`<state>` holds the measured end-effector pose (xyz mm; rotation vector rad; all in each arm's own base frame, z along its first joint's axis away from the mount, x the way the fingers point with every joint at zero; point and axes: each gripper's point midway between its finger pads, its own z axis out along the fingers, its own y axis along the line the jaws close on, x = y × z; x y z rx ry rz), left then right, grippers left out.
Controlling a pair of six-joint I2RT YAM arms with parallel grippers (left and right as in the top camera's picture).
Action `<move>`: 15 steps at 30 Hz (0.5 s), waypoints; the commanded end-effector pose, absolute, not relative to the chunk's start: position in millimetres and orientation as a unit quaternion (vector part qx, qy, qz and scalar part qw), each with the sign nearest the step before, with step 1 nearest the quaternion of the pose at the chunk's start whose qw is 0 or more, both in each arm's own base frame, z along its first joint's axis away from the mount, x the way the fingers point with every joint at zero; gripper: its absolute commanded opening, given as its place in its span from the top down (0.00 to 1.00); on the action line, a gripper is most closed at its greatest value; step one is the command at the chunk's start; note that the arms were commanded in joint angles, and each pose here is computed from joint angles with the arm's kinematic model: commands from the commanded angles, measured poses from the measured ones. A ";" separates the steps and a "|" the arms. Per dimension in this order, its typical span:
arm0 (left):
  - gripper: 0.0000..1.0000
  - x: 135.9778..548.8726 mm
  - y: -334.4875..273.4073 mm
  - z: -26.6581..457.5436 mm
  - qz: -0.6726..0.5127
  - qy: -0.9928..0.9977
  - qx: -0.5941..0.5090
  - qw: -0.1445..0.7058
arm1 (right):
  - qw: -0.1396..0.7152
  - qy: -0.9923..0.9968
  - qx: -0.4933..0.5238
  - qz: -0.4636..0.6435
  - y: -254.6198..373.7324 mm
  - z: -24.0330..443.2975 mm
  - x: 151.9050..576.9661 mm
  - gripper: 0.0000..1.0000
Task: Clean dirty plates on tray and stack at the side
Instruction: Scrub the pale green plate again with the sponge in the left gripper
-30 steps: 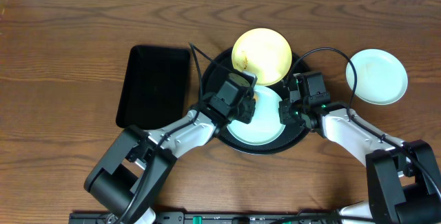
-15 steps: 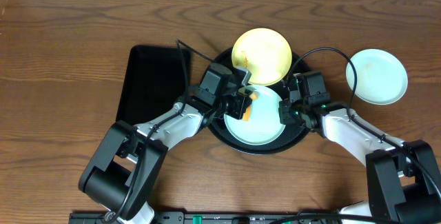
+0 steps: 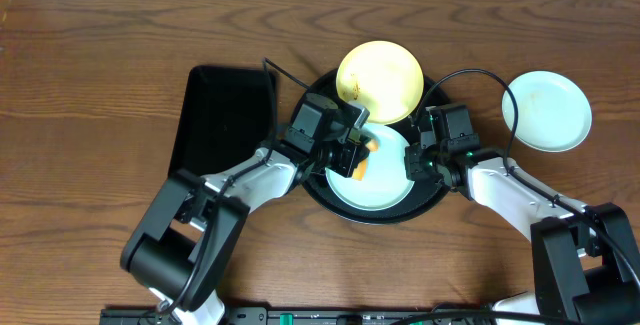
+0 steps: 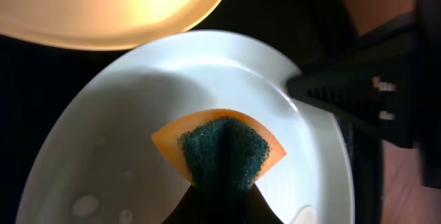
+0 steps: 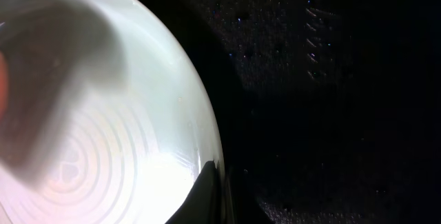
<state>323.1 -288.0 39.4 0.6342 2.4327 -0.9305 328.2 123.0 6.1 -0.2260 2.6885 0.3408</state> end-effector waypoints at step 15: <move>0.93 328.4 -275.0 10.2 -0.317 0.888 0.251 0.220 | 0.201 0.972 -0.077 0.097 113.1 -2.1 325.1 0.99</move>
